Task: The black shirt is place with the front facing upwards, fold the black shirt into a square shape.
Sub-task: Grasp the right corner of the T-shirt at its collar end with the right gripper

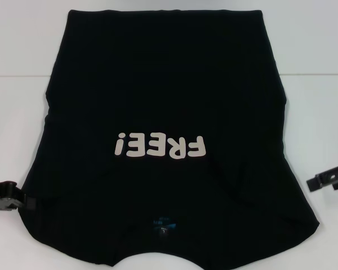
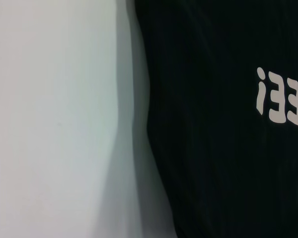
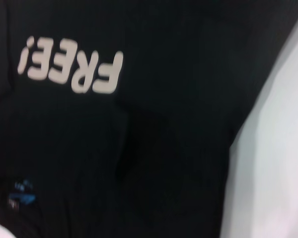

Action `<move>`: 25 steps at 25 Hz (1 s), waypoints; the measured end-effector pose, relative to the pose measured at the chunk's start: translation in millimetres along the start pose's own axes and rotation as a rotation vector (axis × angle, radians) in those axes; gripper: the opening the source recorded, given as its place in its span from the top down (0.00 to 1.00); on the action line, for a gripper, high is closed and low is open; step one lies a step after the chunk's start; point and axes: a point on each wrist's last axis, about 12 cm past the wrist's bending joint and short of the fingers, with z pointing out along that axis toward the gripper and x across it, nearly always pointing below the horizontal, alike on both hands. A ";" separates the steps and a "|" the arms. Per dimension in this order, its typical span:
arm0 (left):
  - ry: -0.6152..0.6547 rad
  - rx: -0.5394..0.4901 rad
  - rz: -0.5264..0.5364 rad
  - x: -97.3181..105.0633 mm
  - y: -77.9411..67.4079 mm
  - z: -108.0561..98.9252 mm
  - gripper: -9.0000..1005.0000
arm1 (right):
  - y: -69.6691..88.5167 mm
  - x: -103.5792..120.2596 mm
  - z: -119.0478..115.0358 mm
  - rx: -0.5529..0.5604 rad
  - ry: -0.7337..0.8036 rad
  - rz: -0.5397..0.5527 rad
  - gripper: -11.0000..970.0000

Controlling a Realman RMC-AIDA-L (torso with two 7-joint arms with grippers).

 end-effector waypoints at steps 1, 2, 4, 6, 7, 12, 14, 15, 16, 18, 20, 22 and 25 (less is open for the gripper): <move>0.001 0.001 0.001 0.0 -0.1 0.1 0.97 | 1.7 0.5 3.2 0.000 0.013 -0.007 0.08; 0.001 0.001 0.002 0.1 -0.1 0.2 0.97 | 3.6 0.9 6.5 -0.003 0.021 -0.013 0.08; 0.002 0.002 0.002 0.2 -0.3 0.4 0.97 | 8.1 2.5 13.5 -0.014 0.039 -0.025 0.08; 0.003 0.004 0.003 0.5 -0.6 1.2 0.97 | 11.6 5.0 20.2 -0.020 0.058 -0.032 0.08; 0.004 0.005 0.002 0.7 -0.8 1.5 0.97 | 12.7 6.2 23.1 -0.021 0.066 -0.035 0.08; 0.005 0.008 0.005 0.5 -2.0 3.1 0.97 | 20.5 8.9 36.4 -0.029 0.093 -0.061 0.08; 0.005 0.008 0.007 0.3 -2.3 3.3 0.97 | 21.7 8.5 37.7 -0.028 0.097 -0.067 0.08; 0.005 0.009 0.007 0.1 -2.4 3.5 0.97 | 22.3 8.2 38.8 -0.023 0.100 -0.072 0.08; 0.006 0.009 0.008 0.0 -2.6 3.5 0.97 | 22.8 7.6 39.8 -0.018 0.102 -0.076 0.08; 0.005 0.010 0.012 -0.3 -2.8 3.6 0.97 | 22.9 6.1 41.6 -0.004 0.098 -0.084 0.08; 0.003 0.012 0.017 -0.7 -3.1 3.4 0.97 | 23.1 5.1 42.9 0.006 0.096 -0.093 0.14; 0.001 0.013 0.018 -0.8 -3.2 3.3 0.97 | 23.5 4.5 43.6 0.012 0.098 -0.099 0.21; 0.001 0.014 0.017 -0.6 -3.2 3.5 0.97 | 24.0 4.5 44.3 0.015 0.104 -0.100 0.29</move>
